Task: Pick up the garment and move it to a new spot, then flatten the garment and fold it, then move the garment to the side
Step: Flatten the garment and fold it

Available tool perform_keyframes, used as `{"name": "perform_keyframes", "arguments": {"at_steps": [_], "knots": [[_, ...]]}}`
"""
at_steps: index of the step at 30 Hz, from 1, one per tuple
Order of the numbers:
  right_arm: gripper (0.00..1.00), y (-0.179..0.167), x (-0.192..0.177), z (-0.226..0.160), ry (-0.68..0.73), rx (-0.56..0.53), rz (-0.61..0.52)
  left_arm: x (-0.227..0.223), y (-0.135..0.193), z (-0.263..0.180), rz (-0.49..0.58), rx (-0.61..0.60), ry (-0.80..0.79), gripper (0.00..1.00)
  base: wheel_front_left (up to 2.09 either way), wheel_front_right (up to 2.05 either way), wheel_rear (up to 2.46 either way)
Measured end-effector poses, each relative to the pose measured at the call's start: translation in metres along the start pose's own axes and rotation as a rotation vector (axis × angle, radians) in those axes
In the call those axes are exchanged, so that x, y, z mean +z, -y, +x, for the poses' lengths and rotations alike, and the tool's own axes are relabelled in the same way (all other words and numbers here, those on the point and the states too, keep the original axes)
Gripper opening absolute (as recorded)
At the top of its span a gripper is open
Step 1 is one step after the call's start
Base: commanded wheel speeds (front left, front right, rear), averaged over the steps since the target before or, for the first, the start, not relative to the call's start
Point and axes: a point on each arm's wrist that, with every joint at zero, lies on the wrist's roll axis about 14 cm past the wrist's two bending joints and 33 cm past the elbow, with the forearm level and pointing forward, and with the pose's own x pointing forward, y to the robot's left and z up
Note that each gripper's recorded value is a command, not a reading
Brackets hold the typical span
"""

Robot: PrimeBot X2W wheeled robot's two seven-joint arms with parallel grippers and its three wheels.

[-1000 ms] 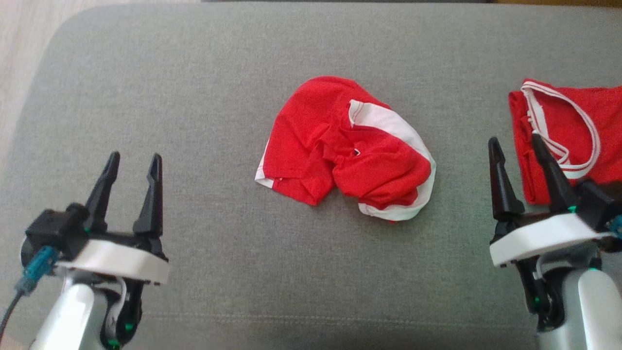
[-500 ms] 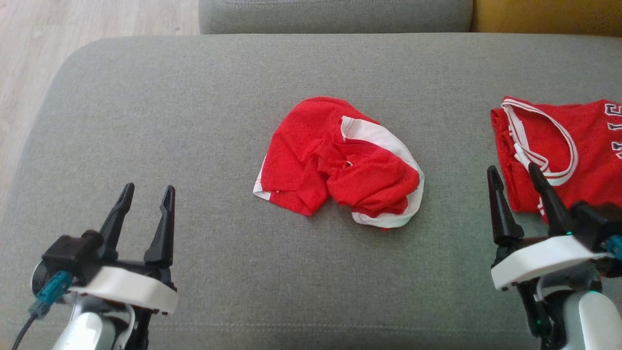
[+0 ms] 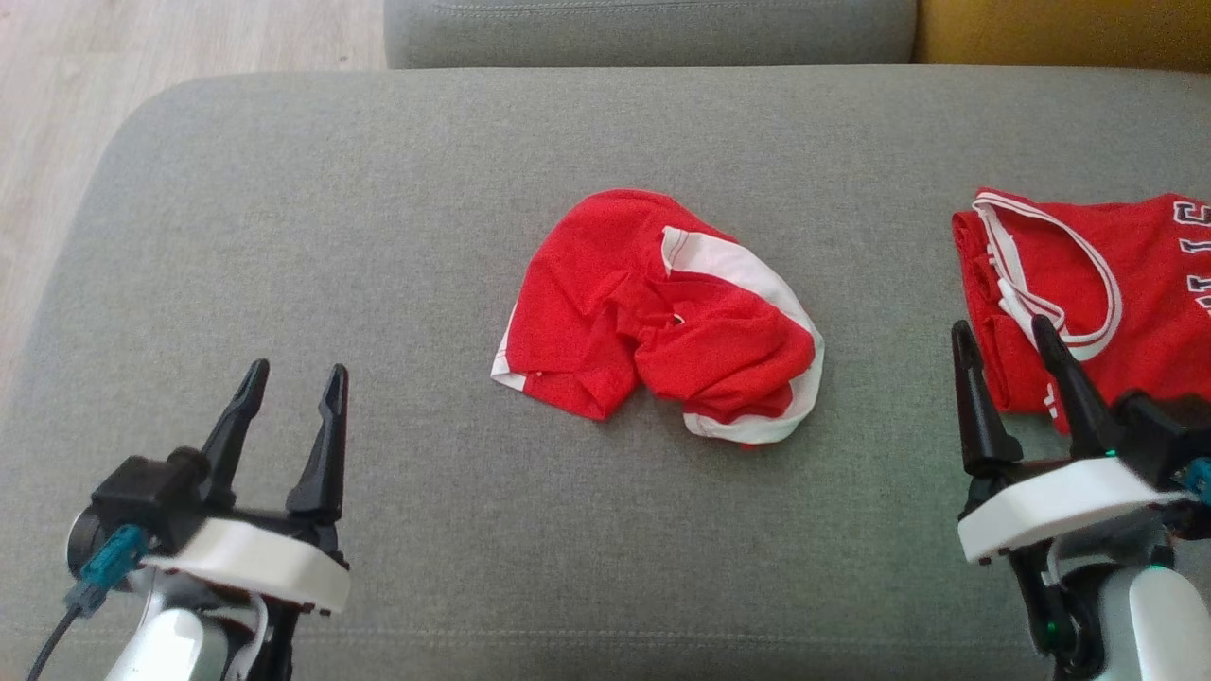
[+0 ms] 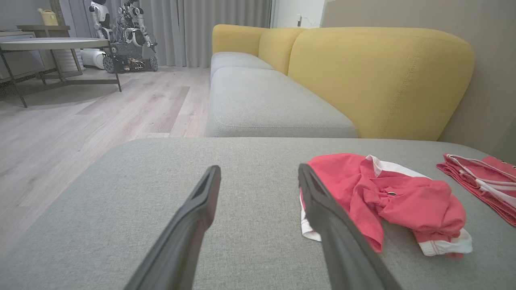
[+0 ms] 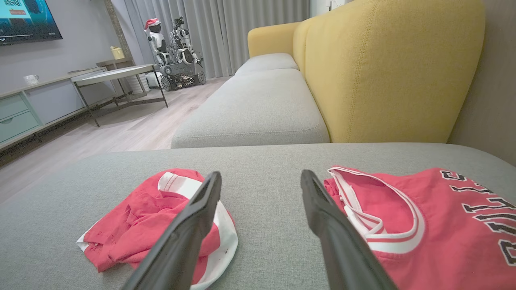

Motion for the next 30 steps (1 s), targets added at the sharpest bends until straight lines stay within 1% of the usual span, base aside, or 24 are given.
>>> {"name": "perform_keyframes", "arguments": {"at_steps": [13, 17, 21, 25, 30], "knots": [[1.00, 0.000, -0.002, 0.001, -0.007, 0.000, 0.003, -0.005, 0.000, 0.000, 0.001, 0.002, -0.020, 1.00, 0.00, 0.00, 0.00], [1.00, 0.001, -0.005, 0.003, -0.013, 0.000, 0.004, -0.008, 0.008, 0.002, -0.006, -0.025, -0.028, 1.00, 0.00, 0.00, 0.00], [1.00, 0.002, -0.008, 0.008, -0.021, 0.000, 0.006, -0.011, 0.032, 0.013, -0.033, -0.119, -0.035, 1.00, 0.00, 0.00, 0.00], [1.00, 0.004, -0.014, 0.013, -0.037, -0.004, 0.010, -0.018, 0.071, 0.029, -0.098, -0.249, -0.065, 1.00, 0.00, 0.00, 0.00], [1.00, 0.006, -0.015, 0.026, -0.036, -0.004, 0.011, -0.048, 0.123, 0.036, -0.171, -0.410, -0.183, 1.00, 0.00, 0.00, 0.00]]}}
